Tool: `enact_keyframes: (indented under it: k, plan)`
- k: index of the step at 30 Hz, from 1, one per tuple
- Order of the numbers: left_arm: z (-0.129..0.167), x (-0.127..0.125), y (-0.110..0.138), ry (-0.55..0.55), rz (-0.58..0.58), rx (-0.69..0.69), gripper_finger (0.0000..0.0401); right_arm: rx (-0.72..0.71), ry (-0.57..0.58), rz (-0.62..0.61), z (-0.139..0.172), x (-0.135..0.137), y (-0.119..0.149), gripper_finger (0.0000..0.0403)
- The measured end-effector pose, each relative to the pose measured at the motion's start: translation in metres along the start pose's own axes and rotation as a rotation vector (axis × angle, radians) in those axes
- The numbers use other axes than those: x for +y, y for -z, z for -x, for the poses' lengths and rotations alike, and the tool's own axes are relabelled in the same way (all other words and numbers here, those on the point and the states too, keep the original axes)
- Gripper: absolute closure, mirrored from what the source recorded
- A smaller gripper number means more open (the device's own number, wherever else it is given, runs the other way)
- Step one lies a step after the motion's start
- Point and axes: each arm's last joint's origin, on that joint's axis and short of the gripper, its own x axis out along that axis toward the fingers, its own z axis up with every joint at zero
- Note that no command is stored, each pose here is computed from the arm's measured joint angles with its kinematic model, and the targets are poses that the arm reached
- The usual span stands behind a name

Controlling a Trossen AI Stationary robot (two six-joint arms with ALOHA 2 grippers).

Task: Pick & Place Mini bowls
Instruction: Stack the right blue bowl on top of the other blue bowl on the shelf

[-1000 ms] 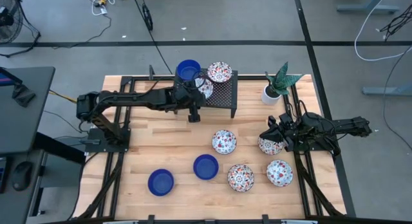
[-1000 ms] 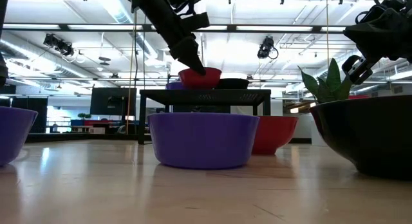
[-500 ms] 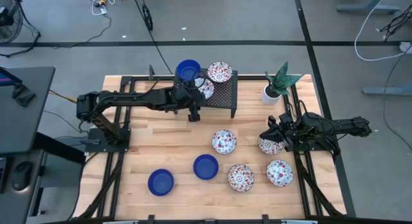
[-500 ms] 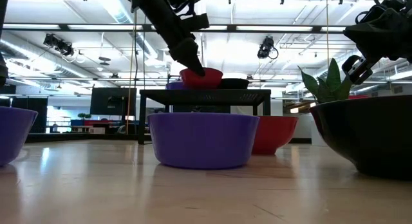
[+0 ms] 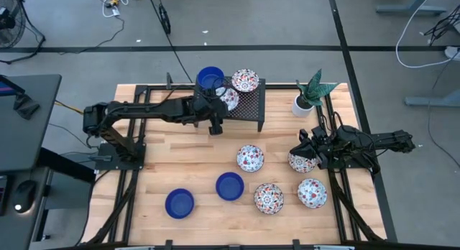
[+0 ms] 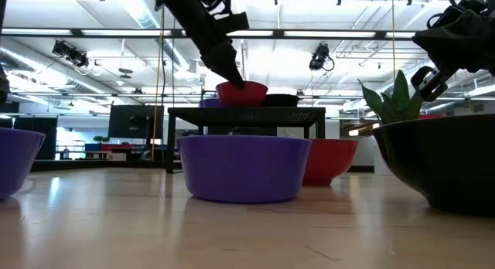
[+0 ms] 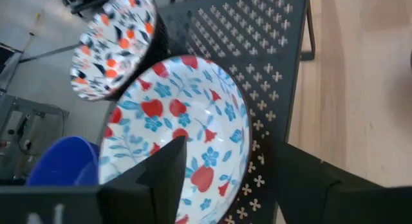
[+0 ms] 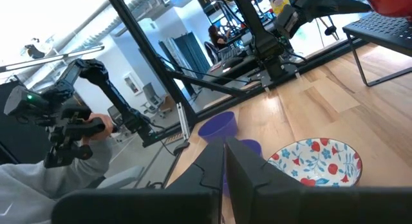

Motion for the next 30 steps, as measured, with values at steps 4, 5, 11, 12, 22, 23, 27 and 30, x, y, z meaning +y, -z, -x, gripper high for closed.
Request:
enact_keyframes:
  k: [4, 5, 11, 12, 22, 23, 27, 30]
  plan:
    - [0.013, 0.001, -0.004, -0.001, 0.022, -0.038, 0.0161, 0.0, 0.0, 0.0, 0.0, 0.0, 0.0, 0.0382]
    - [0.018, 0.001, -0.006, 0.001, 0.024, -0.051, 0.0156, 0.0, 0.0, 0.0, 0.0, 0.0, 0.0, 0.0382]
    - [0.051, -0.008, -0.011, 0.058, 0.047, -0.099, 0.0145, 0.0, 0.0, 0.0, 0.0, 0.0, 0.0, 0.0382]
    - [0.058, -0.011, -0.011, 0.083, 0.054, -0.106, 0.0147, -0.001, 0.0, 0.0, 0.0, 0.0, 0.0, 0.0382]
    - [0.099, -0.05, 0.011, 0.306, 0.055, 0.001, 0.0176, 0.0, 0.0, 0.0, 0.0, 0.0, 0.0, 0.0382]
    - [0.099, -0.055, 0.017, 0.312, 0.06, -0.002, 0.0179, 0.001, 0.0, 0.0, 0.0, 0.0, 0.0, 0.0382]
    - [0.097, -0.074, 0.051, 0.326, 0.125, -0.075, 0.0194, 0.001, 0.0, 0.0, 0.0, 0.0, 0.0, 0.0382]
    - [0.092, -0.086, 0.081, 0.339, 0.189, -0.193, 0.0202, 0.0, 0.0, 0.0, 0.0, 0.0, 0.0, 0.0382]
